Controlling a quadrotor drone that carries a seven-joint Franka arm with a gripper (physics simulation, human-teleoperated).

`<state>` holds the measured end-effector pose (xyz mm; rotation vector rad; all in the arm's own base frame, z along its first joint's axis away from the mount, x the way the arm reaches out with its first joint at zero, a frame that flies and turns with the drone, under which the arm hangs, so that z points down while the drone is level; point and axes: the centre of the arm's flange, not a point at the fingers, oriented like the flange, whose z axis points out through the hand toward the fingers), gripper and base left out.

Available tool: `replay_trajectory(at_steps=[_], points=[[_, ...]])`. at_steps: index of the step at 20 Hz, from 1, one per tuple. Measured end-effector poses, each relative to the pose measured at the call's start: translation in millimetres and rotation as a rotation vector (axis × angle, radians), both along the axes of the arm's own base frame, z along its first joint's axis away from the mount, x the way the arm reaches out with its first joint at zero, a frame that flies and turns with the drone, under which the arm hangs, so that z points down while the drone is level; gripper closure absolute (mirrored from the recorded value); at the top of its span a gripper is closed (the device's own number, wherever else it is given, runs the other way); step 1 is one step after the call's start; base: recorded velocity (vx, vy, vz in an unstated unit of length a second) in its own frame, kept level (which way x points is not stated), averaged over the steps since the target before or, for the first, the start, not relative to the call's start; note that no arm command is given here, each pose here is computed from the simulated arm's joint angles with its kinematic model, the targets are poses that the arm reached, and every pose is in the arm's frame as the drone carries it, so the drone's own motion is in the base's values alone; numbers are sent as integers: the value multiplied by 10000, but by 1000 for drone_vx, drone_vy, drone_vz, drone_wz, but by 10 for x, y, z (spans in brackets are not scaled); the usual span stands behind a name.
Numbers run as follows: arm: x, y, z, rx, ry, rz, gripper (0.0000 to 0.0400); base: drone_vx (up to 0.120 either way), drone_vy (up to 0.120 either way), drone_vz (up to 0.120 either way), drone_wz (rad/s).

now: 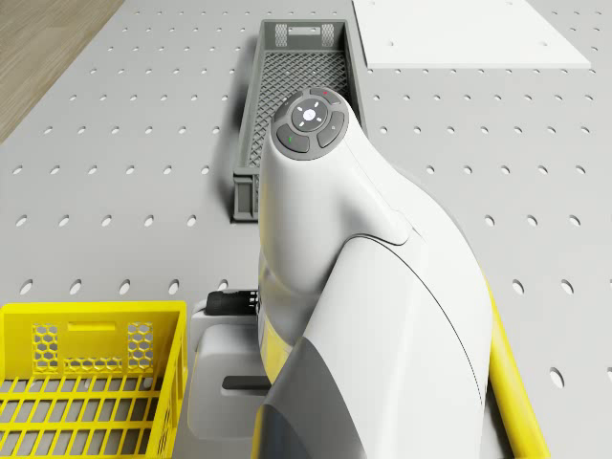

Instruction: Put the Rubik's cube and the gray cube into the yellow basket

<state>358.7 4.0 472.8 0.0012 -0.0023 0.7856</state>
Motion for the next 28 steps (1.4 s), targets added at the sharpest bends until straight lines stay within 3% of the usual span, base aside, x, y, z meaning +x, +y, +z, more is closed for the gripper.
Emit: replay_trajectory(at_steps=[28], points=[[0, 0, 0, 0, 0, 0, 150, 0, 120, -9, 0]])
